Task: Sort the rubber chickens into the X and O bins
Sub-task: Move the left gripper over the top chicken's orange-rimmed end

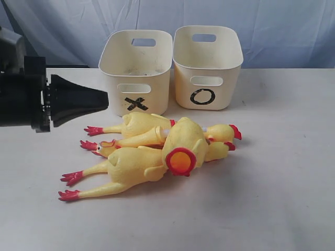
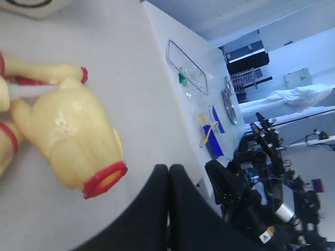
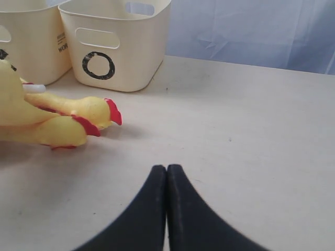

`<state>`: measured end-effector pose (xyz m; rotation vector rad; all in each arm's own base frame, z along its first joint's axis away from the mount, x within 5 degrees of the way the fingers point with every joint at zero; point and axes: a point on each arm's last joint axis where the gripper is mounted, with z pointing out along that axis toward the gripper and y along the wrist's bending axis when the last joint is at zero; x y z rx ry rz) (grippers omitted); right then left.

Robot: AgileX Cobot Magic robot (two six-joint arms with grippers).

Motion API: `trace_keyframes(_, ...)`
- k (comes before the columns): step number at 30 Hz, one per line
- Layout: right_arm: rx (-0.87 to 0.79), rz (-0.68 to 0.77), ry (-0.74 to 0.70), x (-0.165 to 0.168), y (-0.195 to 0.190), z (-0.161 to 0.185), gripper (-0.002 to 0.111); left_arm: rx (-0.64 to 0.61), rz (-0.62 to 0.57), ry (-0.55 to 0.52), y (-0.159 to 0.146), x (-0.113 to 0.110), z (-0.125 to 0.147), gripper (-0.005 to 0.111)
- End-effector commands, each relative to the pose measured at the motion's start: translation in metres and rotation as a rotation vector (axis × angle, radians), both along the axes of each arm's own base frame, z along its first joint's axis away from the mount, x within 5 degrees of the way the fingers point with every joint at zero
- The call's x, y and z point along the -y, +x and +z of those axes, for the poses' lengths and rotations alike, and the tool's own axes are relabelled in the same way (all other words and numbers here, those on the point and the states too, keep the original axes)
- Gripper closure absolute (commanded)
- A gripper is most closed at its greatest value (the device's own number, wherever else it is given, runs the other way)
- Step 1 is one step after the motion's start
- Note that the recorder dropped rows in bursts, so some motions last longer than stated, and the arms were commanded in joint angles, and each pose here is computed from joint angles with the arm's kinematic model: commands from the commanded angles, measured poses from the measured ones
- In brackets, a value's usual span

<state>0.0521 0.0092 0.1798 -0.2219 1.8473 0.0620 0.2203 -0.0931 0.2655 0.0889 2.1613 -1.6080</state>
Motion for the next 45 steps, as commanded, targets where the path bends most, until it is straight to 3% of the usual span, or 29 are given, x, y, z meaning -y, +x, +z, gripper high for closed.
trace_keyframes(1, 0.013, 0.002, 0.003, 0.000, 0.000, 0.001, 0.109, -0.234, -0.038, -0.056, 0.005, 0.002, -0.016, 0.107)
trace_keyframes(7, 0.013, 0.002, 0.003, 0.000, 0.000, 0.001, 0.109, -0.345, -0.131, -0.020, 0.005, 0.020, -0.038, 0.107)
trace_keyframes(10, 0.013, 0.002, 0.003, 0.000, 0.000, 0.001, 0.109, -0.295, -0.235, 0.029, -0.002, 0.036, -0.048, 0.107)
trace_keyframes(16, 0.013, 0.002, 0.003, 0.000, 0.000, 0.001, 0.109, 0.179, -0.302, 0.190, 0.002, 0.049, -0.056, 0.107)
trace_keyframes(22, 0.013, 0.004, 0.003, 0.000, 0.000, 0.001, 0.109, 0.644, -0.395, 0.424, 0.008, 0.053, -0.065, 0.107)
trace_keyframes(27, 0.013, 0.004, 0.003, 0.000, 0.000, 0.001, 0.109, 0.920, -0.527, 0.529, 0.001, 0.068, -0.069, 0.106)
trace_keyframes(32, 0.015, 0.004, 0.003, 0.000, 0.000, 0.001, 0.109, 0.934, -0.521, 0.569, -0.003, 0.083, -0.070, 0.089)
trace_keyframes(38, 0.015, 0.004, 0.003, 0.000, 0.000, 0.001, 0.109, 0.898, -0.452, 0.515, -0.005, 0.092, -0.065, 0.055)
trace_keyframes(45, 0.015, 0.004, 0.003, 0.000, 0.000, 0.001, 0.109, 0.882, -0.419, 0.499, -0.003, 0.093, -0.063, 0.051)
